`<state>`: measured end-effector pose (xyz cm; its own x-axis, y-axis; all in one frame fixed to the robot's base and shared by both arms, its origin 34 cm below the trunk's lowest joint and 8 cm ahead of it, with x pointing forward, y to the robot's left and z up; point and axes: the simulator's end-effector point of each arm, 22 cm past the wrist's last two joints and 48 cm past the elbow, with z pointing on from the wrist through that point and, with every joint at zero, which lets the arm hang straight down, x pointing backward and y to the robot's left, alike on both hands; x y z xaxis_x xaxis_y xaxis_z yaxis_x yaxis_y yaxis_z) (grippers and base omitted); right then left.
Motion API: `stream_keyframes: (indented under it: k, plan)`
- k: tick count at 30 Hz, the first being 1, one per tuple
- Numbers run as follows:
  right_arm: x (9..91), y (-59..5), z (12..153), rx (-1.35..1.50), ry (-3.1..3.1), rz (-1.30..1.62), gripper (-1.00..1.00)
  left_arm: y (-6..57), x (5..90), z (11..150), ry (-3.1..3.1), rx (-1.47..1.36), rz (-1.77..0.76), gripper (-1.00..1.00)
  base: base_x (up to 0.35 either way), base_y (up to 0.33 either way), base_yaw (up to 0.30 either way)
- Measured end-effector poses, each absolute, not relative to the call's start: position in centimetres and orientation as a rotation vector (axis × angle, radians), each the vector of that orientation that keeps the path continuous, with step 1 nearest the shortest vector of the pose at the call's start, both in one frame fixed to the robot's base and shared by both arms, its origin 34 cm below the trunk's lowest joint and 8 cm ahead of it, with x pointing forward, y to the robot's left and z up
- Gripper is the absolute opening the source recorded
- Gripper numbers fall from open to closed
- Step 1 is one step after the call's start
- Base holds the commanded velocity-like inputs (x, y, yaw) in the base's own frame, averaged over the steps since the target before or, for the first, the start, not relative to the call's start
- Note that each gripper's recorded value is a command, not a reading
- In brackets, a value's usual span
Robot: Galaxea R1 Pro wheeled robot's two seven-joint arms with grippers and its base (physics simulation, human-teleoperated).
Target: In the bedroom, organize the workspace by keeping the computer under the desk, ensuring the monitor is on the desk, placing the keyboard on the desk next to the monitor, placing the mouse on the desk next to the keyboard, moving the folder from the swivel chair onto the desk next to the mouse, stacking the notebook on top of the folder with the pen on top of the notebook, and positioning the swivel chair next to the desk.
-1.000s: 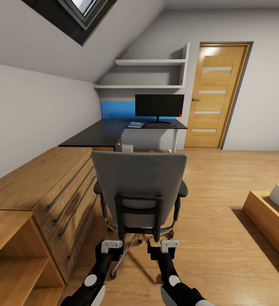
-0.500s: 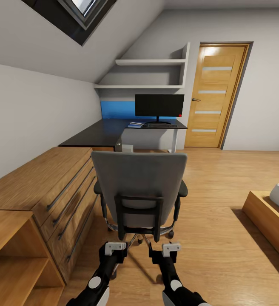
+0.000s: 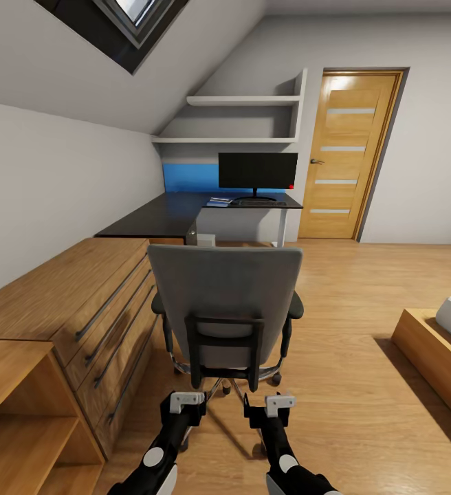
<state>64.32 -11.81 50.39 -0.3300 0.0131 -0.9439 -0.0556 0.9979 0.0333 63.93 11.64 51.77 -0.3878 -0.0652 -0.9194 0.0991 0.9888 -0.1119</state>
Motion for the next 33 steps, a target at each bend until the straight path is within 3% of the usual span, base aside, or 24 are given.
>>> stream_keyframes:
  k: [18, 33]
  plan:
    - [64.29, -11.86, 50.35, -0.031, 1.907, 0.068, 1.00, 11.63, 63.94, 51.79, 1.961, 0.024, -0.176, 1.00, 0.005, 0.000, 0.000]
    - [64.29, -11.87, 50.34, -0.030, 1.907, 0.068, 1.00, 11.64, 63.93, 51.77, 1.961, 0.024, -0.176, 1.00, 0.142, 0.000, 0.000]
